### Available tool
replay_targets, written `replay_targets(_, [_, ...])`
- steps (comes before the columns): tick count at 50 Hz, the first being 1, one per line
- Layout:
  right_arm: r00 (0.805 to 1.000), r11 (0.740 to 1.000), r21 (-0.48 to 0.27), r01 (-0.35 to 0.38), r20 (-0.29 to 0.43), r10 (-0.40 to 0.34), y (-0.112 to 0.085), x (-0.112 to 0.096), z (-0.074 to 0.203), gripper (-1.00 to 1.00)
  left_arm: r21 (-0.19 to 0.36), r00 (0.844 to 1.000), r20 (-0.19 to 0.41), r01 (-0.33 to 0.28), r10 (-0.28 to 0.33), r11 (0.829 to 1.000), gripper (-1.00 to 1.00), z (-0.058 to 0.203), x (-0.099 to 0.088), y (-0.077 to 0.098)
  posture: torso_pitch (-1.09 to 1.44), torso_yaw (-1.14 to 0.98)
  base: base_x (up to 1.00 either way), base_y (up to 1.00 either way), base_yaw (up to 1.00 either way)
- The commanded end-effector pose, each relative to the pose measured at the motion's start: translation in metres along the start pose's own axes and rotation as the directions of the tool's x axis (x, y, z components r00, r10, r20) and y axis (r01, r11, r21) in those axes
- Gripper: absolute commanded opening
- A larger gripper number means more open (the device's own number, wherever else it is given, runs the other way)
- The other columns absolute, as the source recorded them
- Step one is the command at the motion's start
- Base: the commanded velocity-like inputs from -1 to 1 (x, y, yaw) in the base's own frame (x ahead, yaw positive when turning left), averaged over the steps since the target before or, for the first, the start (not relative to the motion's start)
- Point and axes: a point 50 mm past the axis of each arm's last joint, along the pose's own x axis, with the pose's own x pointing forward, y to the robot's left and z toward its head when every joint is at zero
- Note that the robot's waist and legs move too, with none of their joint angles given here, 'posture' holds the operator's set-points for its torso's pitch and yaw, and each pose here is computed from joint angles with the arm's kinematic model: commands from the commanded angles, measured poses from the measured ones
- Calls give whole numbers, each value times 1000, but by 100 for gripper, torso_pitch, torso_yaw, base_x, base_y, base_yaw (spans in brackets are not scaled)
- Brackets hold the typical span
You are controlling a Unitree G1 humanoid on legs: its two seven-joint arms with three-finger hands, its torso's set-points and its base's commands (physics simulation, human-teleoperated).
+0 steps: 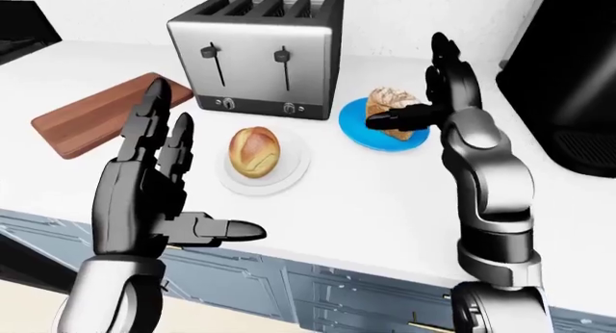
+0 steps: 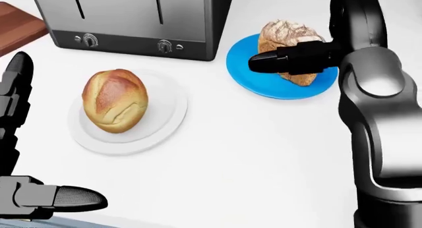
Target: Place all breads on the cutting board.
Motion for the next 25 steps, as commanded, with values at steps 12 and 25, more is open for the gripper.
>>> replay_targets(12, [996,981,-179,74,67,-63,-2,19,7,100,3,997,78,3,-3,1000,100,12,-2,-1,0,0,0,0,0])
replay_targets(25, [997,969,-236,74,43,-66,3,25,-6,96,1,997,75,2,-2,1000,100,9,-3,-1,0,0,0,0,0])
